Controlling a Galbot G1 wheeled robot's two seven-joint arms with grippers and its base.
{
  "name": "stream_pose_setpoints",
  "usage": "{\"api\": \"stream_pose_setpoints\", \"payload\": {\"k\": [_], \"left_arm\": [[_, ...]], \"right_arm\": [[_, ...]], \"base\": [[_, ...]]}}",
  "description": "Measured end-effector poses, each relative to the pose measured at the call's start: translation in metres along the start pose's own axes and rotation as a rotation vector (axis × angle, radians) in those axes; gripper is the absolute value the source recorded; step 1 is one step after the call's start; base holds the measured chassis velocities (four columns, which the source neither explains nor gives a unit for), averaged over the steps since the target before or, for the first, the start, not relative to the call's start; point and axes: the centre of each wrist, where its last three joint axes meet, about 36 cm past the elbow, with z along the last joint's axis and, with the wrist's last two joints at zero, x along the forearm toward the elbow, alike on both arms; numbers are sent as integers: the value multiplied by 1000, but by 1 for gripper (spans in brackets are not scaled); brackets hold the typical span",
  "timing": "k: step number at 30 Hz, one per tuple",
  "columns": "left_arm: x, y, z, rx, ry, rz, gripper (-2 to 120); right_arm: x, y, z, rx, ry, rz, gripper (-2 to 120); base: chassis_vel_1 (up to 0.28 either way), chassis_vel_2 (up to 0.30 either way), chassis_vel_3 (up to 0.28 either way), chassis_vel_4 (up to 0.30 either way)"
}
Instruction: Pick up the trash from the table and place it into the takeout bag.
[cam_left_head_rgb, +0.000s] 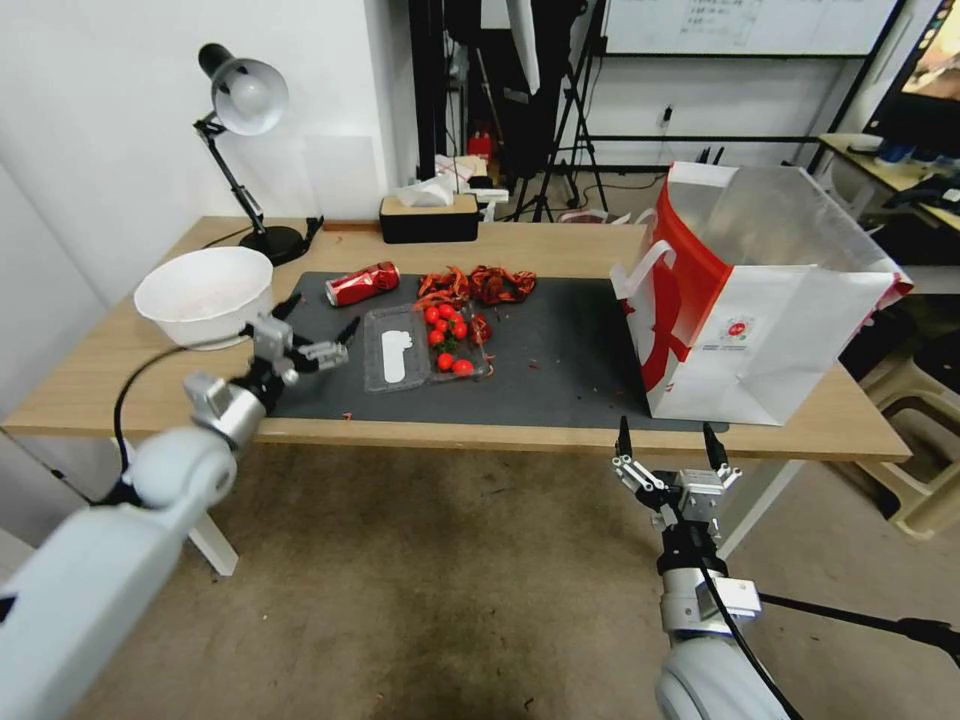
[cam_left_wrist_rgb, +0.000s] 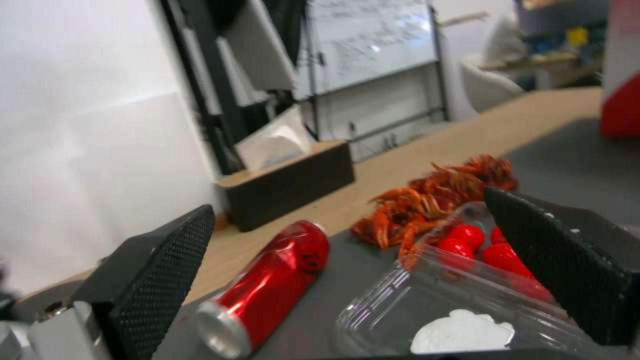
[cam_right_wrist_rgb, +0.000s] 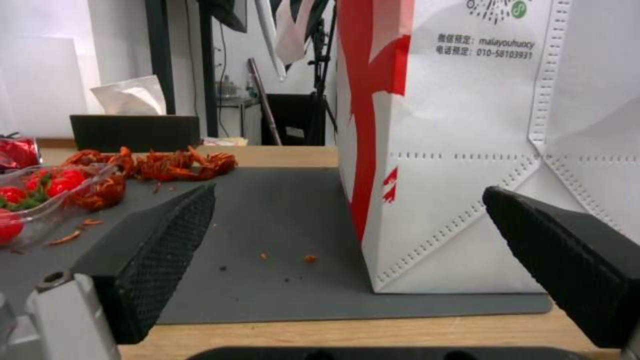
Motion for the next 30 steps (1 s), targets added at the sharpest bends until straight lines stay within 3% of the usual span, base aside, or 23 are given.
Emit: {"api": "stream_pose_setpoints", "payload": {"k": [2,5,10,12,15,17,21,30], "left_arm": [[-9,6,-2,-12,14,33,100],[-38,31,-13,-51,67,123,100],[-70,58,-34,-92,122,172,100],[-97,75,-48,-135,182,211,100],[-110,83,-52,-158,242,249,100],[-130,98,-56,-187,347,317,100],[-144,118,-58,-214,440,344,100],[-159,141,-73,-251,522,348,99]], "right_arm": [[0,0,0,-1,0,1,100],[-1,1,0,-2,0,3,100],[-1,1,0,-4,0,7,100],[-1,1,0,-5,0,13,100],[-1,0,0,-6,1,17,100],[-2,0,0,-6,0,24,100],[-2,-1,0,-6,-1,27,100],[-2,-1,0,-5,-3,30,100]], "base": [[0,0,0,0],[0,0,0,0],[0,0,0,0],[0,0,0,0],[0,0,0,0],[0,0,0,0],[0,0,0,0],[0,0,0,0]]}}
